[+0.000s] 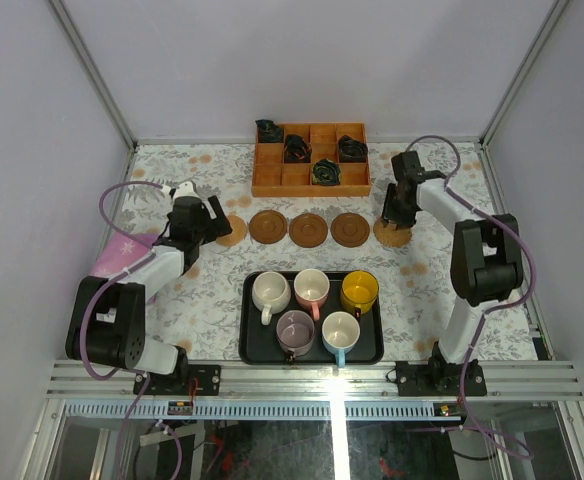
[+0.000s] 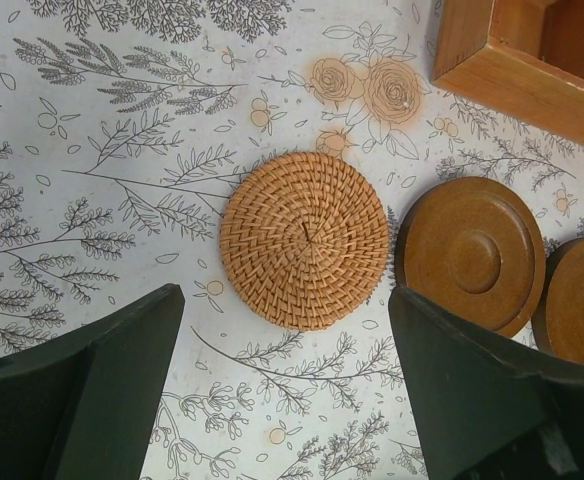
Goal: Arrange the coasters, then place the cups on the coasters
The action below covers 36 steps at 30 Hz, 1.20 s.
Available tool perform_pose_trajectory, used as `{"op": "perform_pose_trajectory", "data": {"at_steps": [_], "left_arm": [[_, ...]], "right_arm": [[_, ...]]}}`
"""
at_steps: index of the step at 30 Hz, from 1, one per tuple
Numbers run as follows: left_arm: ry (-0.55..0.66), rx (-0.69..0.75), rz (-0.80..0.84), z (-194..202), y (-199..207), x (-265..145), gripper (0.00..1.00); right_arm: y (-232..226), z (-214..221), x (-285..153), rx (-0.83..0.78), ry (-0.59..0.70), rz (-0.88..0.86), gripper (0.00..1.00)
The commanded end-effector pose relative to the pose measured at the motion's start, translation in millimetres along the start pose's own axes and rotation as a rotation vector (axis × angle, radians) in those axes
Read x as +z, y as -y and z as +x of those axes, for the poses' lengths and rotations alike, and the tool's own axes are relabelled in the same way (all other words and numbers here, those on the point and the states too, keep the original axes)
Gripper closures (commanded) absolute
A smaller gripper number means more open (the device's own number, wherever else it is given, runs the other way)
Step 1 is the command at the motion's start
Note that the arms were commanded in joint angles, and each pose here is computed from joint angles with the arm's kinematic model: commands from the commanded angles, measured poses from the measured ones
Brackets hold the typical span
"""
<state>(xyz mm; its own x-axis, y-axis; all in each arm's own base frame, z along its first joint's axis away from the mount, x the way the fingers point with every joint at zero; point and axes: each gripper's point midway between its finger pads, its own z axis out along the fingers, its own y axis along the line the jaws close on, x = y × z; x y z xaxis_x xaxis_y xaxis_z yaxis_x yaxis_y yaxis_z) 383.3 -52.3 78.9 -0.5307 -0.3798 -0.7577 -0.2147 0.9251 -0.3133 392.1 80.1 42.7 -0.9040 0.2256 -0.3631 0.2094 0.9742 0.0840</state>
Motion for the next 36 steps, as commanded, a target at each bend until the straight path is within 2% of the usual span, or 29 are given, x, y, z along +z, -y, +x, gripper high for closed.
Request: {"op": "perform_pose_trajectory", "data": {"at_steps": [1,4,8,9,10,11,12,15,18,21,27,35,36], "left_arm": [[0.1,-0.009,0.032,-33.1,10.0,-1.3,0.16],[0.097,-0.006,0.035,-32.7,10.4,-1.7,0.16],[0.104,0.014,0.039,-35.9,11.3,-4.1,0.16],[0.112,0.023,0.044,-38.6,12.3,-5.9,0.16],[0.121,0.035,0.049,-41.5,13.3,-7.6,0.16],[0.133,0.047,0.056,-45.2,14.9,-9.7,0.16],[0.151,0.057,0.064,-50.2,16.6,-13.2,0.16],[0.193,0.083,0.088,-60.9,21.2,-21.2,0.16],[0.22,0.091,0.112,-67.7,25.9,-27.3,0.16],[0.212,0.098,0.161,-67.1,34.7,-31.6,0.17],[0.149,0.128,0.25,-58.3,49.7,-42.9,0.16],[0.12,0.2,0.3,-53.6,63.5,-73.0,0.12],[0.115,0.216,0.308,-49.9,66.5,-76.3,0.11]], "right_arm": [[-11.6,-57.1,-82.5,-0.001,0.236,-0.044,0.55],[-9.2,-71.5,-107.9,-0.002,0.311,-0.04,0.53],[5.5,-94.2,-158.9,0.032,0.491,-0.004,0.51],[12.3,-97.1,-168.9,0.045,0.541,0.017,0.45],[20.2,-100.2,-177.8,0.061,0.59,0.043,0.33],[28.2,-104.8,-189.9,0.082,0.652,0.068,0.11],[36.0,-107.8,-199.5,0.103,0.705,0.091,0.01],[48.2,-119.1,-226.8,0.127,0.853,0.106,0.01],[62.3,-120.5,-239.7,0.167,0.929,0.157,0.01],[66.4,-115.5,-240.1,0.144,0.922,0.175,0.01],[58.6,-92.8,-222.1,0.074,0.815,0.126,0.01],[44.5,-46.2,-200.5,-0.011,0.671,-0.001,0.01],[42.4,-37.9,-195.7,-0.015,0.639,-0.018,0.04]]}}
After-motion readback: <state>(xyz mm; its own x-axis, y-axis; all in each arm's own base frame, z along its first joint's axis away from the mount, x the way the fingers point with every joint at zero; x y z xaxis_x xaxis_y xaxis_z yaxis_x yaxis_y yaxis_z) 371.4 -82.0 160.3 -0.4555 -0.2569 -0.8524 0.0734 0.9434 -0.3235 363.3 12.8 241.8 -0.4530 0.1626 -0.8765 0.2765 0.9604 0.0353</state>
